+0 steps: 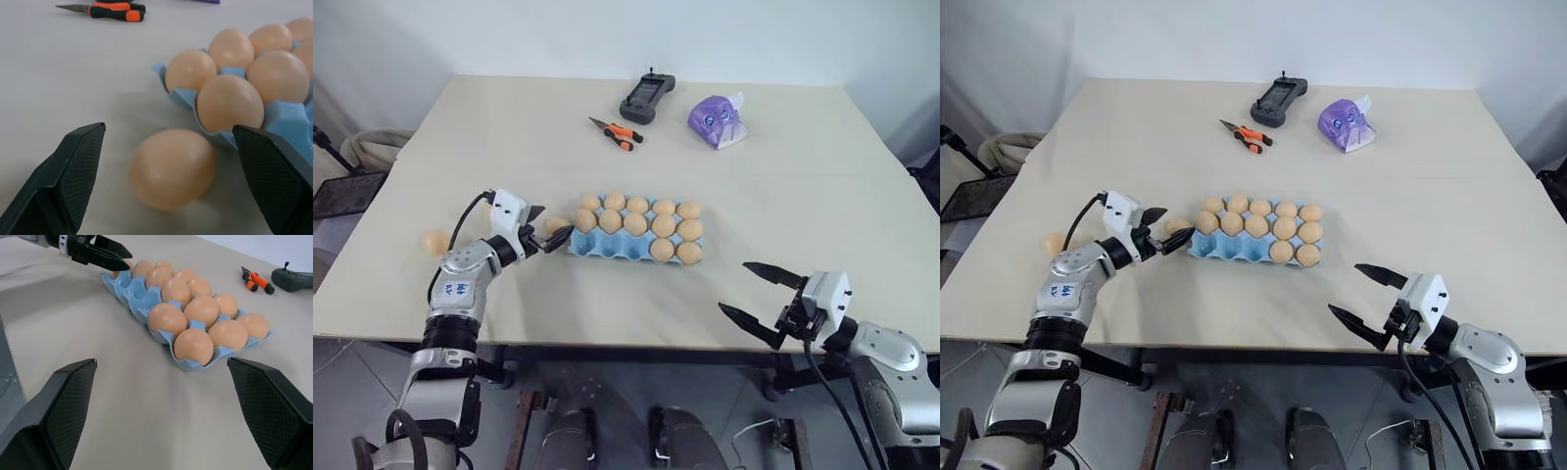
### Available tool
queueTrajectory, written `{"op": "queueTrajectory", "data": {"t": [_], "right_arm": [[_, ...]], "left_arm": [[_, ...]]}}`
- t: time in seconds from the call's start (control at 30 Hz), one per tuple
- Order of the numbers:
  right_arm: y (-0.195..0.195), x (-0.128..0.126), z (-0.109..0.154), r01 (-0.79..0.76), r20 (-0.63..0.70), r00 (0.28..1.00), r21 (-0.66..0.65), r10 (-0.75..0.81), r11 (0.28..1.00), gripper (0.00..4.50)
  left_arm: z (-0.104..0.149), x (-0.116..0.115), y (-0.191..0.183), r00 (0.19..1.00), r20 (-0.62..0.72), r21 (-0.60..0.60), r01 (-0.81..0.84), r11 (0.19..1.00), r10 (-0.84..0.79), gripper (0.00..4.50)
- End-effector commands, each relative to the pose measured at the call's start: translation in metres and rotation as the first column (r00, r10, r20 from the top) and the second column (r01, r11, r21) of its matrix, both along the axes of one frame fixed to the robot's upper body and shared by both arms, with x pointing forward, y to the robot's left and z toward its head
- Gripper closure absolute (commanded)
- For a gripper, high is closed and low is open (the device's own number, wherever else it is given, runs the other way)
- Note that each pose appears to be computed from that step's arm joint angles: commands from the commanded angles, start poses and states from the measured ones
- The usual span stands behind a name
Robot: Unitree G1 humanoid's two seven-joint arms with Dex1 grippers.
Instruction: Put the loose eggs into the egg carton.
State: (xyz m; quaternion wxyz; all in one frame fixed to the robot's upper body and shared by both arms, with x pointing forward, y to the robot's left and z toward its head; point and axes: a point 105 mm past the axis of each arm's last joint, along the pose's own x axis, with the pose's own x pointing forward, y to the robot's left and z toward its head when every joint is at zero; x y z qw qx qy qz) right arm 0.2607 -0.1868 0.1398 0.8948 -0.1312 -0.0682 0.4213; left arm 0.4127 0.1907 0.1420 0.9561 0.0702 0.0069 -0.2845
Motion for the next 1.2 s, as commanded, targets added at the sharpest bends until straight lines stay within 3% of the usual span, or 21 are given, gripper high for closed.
{"op": "queueTrajectory", "data": {"t": [0.03, 0.13, 0.23, 0.37, 0.43, 0.53, 0.6, 0.7, 0.8, 0.97, 1.2], "right_arm": [[-0.002, -0.003, 0.012, 0.019, 0.045, 0.999, 0.014, -0.020, 1.000, 0.00], [-0.002, -0.004, 0.012, 0.023, 0.045, 0.999, 0.016, -0.024, 1.000, 0.00], [-0.002, -0.005, 0.013, 0.027, 0.045, 0.999, 0.019, -0.027, 0.999, 0.00], [-0.002, -0.004, 0.013, 0.027, 0.044, 0.999, 0.020, -0.028, 0.999, 0.00], [-0.001, -0.004, 0.013, 0.027, 0.045, 0.999, 0.021, -0.028, 0.999, 0.00], [0.000, -0.004, 0.014, 0.023, 0.045, 0.999, 0.023, -0.024, 0.999, 0.00], [0.001, -0.004, 0.014, 0.023, 0.046, 0.999, 0.025, -0.024, 0.999, 0.00], [0.001, -0.004, 0.014, 0.029, 0.043, 0.999, 0.024, -0.030, 0.999, 0.00], [0.000, -0.004, 0.014, 0.039, 0.037, 0.999, 0.020, -0.040, 0.999, 0.00], [-0.003, -0.004, 0.016, 0.063, 0.044, 0.997, 0.017, -0.064, 0.998, 0.00], [-0.008, -0.010, 0.016, 0.100, 0.049, 0.994, 0.023, -0.101, 0.995, 0.00]], "left_arm": [[0.014, 0.006, 0.007, 0.998, 0.053, 0.003, -0.041, 0.999, 0.040, 0.11], [0.009, 0.007, 0.006, 0.998, 0.039, 0.004, -0.045, 0.999, 0.044, 0.26], [0.003, 0.007, 0.005, 0.999, 0.022, 0.036, -0.037, 0.999, 0.037, 0.97], [-0.004, 0.006, 0.005, 0.999, -0.005, 0.045, -0.033, 0.998, 0.034, 2.29], [-0.005, 0.006, 0.005, 0.999, -0.008, 0.044, -0.032, 0.999, 0.032, 2.55], [0.007, 0.002, 0.004, 0.999, 0.040, 0.015, -0.002, 1.000, 0.001, 2.62], [0.028, -0.006, 0.003, 0.990, 0.133, -0.009, 0.053, 0.999, -0.052, 2.63], [0.057, -0.023, -0.007, 0.956, 0.217, -0.021, 0.206, 0.978, -0.197, 2.63], [0.070, -0.039, -0.032, 0.908, 0.194, 0.012, 0.377, 0.926, -0.372, 2.63], [0.060, -0.051, -0.080, 0.822, 0.074, 0.029, 0.564, 0.825, -0.564, 2.63], [0.033, -0.042, -0.118, 0.781, -0.023, 0.047, 0.625, 0.779, -0.625, 2.63]]}}
